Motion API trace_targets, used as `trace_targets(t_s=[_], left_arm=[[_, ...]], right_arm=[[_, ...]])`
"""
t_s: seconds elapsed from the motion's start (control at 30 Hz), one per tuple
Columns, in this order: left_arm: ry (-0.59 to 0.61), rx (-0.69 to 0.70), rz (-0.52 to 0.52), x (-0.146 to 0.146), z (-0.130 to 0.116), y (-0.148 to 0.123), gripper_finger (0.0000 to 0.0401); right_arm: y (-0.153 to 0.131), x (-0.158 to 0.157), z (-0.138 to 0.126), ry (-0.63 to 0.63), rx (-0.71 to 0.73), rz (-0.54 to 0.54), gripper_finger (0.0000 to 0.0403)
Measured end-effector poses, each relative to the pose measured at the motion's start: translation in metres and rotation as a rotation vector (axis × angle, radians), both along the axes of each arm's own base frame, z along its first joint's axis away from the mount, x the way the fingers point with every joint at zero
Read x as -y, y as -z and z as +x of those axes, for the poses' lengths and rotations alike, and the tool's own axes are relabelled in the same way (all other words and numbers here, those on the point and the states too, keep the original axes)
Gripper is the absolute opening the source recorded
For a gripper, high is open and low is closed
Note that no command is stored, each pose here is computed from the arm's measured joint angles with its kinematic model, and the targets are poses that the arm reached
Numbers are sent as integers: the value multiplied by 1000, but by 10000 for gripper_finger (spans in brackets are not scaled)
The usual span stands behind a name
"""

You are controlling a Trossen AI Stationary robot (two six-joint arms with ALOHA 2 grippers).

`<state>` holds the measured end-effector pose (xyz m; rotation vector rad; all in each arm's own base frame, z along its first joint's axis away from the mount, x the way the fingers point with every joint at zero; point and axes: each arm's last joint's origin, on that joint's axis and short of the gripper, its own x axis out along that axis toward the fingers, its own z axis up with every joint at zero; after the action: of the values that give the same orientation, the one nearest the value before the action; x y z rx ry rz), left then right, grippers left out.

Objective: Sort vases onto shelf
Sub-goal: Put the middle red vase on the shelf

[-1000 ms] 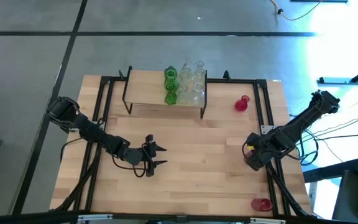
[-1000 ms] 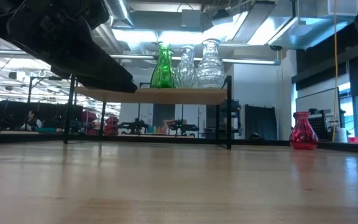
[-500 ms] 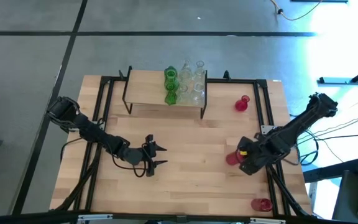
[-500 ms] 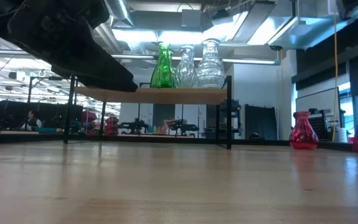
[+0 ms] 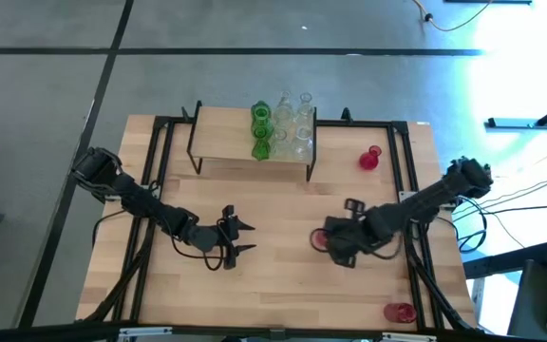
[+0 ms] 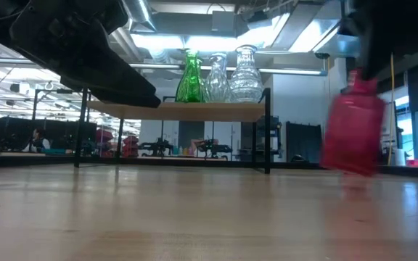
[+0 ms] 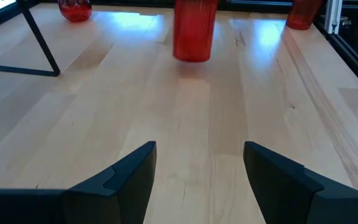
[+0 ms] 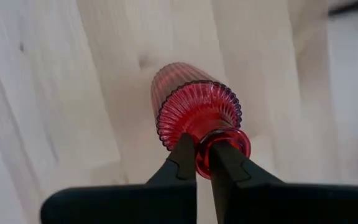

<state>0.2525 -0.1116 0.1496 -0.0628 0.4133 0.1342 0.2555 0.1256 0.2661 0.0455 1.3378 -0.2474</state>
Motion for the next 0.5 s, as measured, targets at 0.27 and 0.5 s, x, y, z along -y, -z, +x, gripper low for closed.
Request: trace_targets(t_s=[0.27,0.5], left_arm=[[2,-1,-1,0,0,0,236],[0,-1,0,0,0,0,236]], right_arm=[[3,9,57,-148,28,-50,5],[2,17,90,-251,97,-38,5]])
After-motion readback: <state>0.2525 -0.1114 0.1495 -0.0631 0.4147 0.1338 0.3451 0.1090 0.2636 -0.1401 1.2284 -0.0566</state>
